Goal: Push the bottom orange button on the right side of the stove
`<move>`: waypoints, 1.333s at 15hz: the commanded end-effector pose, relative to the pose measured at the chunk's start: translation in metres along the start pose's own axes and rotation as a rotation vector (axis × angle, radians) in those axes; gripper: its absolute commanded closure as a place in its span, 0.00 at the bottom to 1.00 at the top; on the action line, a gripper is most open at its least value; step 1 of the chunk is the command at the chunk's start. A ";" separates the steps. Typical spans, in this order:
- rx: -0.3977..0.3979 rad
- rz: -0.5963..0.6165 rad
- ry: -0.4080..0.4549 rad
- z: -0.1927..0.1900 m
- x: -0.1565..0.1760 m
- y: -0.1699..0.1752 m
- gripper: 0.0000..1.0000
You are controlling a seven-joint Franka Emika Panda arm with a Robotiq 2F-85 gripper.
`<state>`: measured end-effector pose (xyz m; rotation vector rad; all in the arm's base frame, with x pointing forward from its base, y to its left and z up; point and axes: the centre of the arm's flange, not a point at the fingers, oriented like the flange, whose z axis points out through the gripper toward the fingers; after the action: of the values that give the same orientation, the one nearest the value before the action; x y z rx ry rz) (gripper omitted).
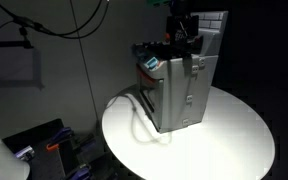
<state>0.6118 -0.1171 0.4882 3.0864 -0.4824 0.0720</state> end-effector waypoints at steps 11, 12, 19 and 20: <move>0.010 -0.010 -0.184 -0.079 -0.093 0.021 0.00; 0.013 -0.008 -0.185 -0.083 -0.097 0.022 0.00; 0.012 -0.004 -0.208 -0.082 -0.097 0.019 0.00; 0.011 -0.005 -0.215 -0.079 -0.098 0.019 0.00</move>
<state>0.5097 -0.1038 0.5619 3.1210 -0.4808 -0.2616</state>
